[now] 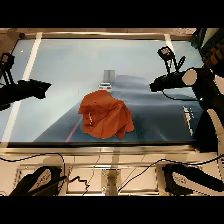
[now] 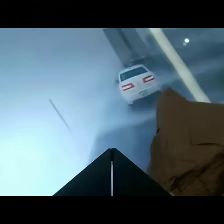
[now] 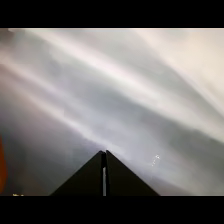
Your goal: Fold the clothes and pants, and hang the long-sleeved shirts on hangers.
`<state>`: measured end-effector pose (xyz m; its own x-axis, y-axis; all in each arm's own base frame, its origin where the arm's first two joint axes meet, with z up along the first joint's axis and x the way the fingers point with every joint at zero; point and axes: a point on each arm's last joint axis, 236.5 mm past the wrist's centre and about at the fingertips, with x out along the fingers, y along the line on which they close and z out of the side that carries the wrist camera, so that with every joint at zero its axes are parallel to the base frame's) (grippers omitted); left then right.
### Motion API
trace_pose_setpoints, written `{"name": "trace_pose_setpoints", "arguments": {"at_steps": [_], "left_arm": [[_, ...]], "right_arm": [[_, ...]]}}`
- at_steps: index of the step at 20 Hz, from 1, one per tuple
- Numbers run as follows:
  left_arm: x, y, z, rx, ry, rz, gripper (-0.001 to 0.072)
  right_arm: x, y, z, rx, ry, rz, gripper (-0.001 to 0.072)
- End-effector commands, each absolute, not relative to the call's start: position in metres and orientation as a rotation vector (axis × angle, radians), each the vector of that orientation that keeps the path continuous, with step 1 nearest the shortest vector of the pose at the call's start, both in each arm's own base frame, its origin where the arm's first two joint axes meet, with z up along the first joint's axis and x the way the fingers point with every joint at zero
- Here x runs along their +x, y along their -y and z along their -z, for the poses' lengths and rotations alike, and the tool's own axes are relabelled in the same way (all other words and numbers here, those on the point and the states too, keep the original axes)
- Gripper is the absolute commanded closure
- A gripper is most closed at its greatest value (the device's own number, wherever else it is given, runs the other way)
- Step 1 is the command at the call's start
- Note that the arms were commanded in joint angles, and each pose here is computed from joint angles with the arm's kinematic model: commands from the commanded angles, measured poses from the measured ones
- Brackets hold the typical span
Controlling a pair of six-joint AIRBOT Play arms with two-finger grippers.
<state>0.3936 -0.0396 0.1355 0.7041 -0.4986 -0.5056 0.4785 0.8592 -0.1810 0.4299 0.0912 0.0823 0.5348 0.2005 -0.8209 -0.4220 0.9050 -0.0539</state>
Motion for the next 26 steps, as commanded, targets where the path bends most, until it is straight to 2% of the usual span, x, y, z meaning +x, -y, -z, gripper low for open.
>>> {"name": "trace_pose_setpoints", "arguments": {"at_steps": [1, 5, 8, 12, 13, 15, 16, 20, 26], "left_arm": [[0.392, 0.047, -0.139, -0.239, -0.618, 0.518, 0.0683], [0.38, 0.045, -0.122, -0.321, -0.733, 0.477, 0.0683], [0.359, 0.04, -0.097, -0.244, -0.86, 0.479, 0.0683], [0.359, 0.041, -0.098, -0.278, -0.865, 0.472, 0.0681], [0.363, 0.039, -0.098, -0.282, -0.857, 0.462, 0.0598], [0.36, 0.033, -0.079, -0.284, -0.923, 0.444, 0.0088], [0.356, 0.027, -0.062, -0.306, -0.996, 0.409, 0.0002], [0.331, 0.049, -0.005, -0.318, -1.156, 0.532, 0.0003], [0.319, 0.111, 0.038, -0.09, -1.157, 0.731, 0.0007]], "right_arm": [[0.43, -0.092, -0.082, -0.259, -0.937, -0.376, 0.0702], [0.43, -0.092, -0.082, -0.259, -0.937, -0.376, 0.0702], [0.43, -0.092, -0.082, -0.259, -0.937, -0.376, 0.0702], [0.43, -0.092, -0.082, -0.259, -0.937, -0.376, 0.0702], [0.43, -0.092, -0.082, -0.259, -0.937, -0.376, 0.0702], [0.43, -0.092, -0.082, -0.259, -0.937, -0.376, 0.0702], [0.43, -0.092, -0.082, -0.259, -0.937, -0.376, 0.0702], [0.43, -0.092, -0.082, -0.259, -0.937, -0.376, 0.0701], [0.43, -0.092, -0.082, -0.259, -0.937, -0.376, 0.0702]]}}
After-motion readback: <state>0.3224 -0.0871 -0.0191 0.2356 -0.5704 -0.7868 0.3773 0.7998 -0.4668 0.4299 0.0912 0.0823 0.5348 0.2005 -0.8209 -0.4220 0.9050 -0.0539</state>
